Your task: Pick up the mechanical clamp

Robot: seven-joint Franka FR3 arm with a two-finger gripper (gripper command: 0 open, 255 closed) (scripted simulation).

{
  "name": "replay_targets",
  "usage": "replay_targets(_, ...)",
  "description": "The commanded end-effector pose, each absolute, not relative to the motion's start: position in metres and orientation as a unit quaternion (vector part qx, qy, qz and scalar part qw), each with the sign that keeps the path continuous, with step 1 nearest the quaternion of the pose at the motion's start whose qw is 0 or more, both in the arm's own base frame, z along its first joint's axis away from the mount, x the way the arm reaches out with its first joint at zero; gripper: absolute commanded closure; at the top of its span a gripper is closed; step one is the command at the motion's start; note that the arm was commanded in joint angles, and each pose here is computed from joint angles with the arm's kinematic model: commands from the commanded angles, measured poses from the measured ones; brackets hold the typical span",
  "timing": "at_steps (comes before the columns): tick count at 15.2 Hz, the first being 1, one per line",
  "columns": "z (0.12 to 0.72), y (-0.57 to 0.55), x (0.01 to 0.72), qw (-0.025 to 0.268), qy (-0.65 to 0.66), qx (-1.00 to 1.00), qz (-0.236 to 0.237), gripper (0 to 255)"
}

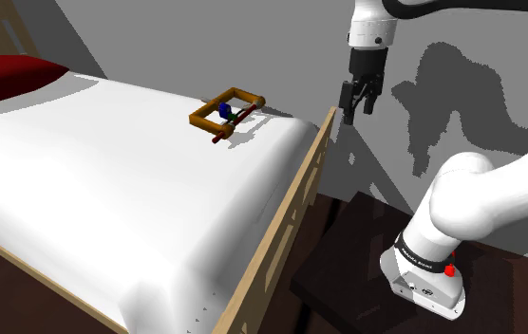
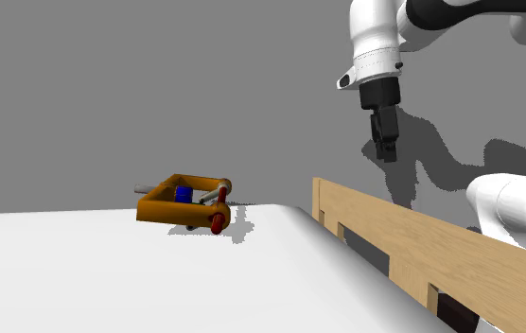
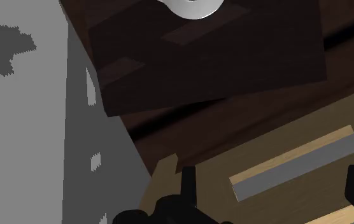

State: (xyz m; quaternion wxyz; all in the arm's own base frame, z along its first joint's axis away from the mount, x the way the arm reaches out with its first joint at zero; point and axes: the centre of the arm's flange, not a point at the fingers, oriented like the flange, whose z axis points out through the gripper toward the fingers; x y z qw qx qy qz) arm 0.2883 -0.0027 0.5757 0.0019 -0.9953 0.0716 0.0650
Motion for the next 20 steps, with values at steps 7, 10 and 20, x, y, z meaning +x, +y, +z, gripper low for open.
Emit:
replay_targets(7,0.558,0.009,0.353,-0.006,0.043,-0.999,0.027,0)
replay_targets(10,0.551,0.016,0.386,-0.010,0.028,-1.000,0.007,0)
replay_targets(20,0.536,0.047,0.494,-0.023,-0.020,-0.998,-0.057,0)
